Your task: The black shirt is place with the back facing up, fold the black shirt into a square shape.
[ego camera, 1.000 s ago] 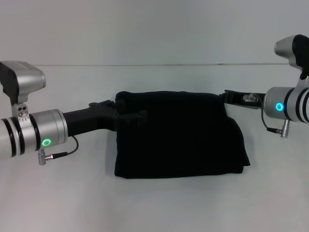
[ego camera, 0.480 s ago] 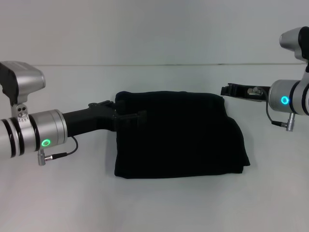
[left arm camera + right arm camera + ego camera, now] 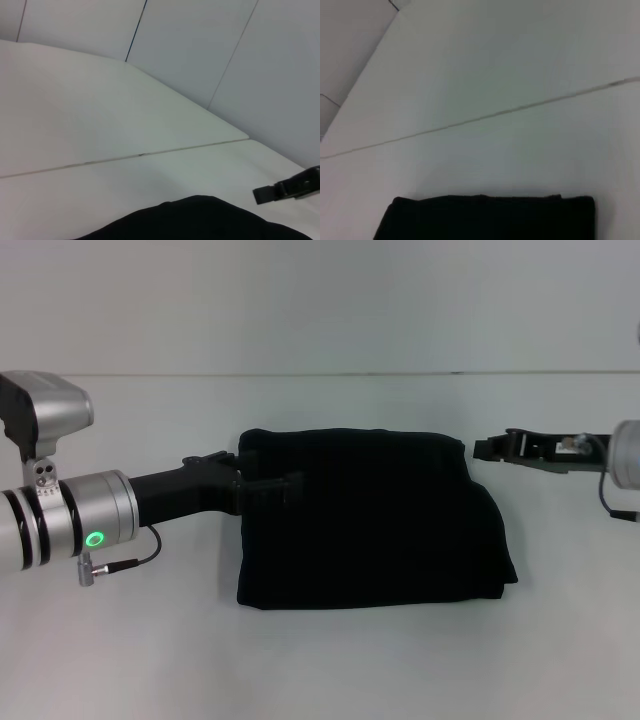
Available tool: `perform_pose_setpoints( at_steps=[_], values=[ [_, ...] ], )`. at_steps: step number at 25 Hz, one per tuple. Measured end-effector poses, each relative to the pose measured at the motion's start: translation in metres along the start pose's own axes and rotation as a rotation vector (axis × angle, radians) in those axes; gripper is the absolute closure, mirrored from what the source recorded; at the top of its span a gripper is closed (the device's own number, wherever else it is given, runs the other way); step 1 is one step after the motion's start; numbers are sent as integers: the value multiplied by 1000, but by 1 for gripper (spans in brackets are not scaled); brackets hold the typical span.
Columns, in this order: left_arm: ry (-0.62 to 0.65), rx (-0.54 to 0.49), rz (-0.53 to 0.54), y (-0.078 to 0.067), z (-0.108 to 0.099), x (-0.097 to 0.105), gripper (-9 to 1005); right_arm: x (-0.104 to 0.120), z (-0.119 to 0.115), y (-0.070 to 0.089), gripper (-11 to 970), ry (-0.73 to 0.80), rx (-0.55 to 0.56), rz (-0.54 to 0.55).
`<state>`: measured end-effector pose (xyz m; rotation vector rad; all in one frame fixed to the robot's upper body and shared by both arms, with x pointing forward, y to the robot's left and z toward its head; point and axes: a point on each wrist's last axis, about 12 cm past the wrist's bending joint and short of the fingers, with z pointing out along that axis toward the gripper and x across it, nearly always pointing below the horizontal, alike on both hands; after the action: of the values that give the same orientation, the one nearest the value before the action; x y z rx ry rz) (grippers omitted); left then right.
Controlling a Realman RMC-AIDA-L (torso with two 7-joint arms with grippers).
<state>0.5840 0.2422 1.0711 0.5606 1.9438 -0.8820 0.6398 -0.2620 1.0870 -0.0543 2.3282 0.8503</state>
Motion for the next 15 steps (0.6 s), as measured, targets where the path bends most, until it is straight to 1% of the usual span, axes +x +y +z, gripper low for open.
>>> perform_pose_setpoints(
  at_steps=[2, 5, 10, 15],
  values=[
    [0, 0, 0, 0, 0, 0, 181, 2, -8, -6, 923, 2, -12, 29],
    [0, 1, 0, 0, 0, 0, 182, 3, -15, -11, 909, 10, -26, 54],
    [0, 6, 0, -1, 1, 0, 184, 5, -21, -11, 738, 40, -62, 101],
    [-1, 8, 1, -1, 1, -1, 186, 6, -24, -13, 521, 52, -64, 161]
  ],
)
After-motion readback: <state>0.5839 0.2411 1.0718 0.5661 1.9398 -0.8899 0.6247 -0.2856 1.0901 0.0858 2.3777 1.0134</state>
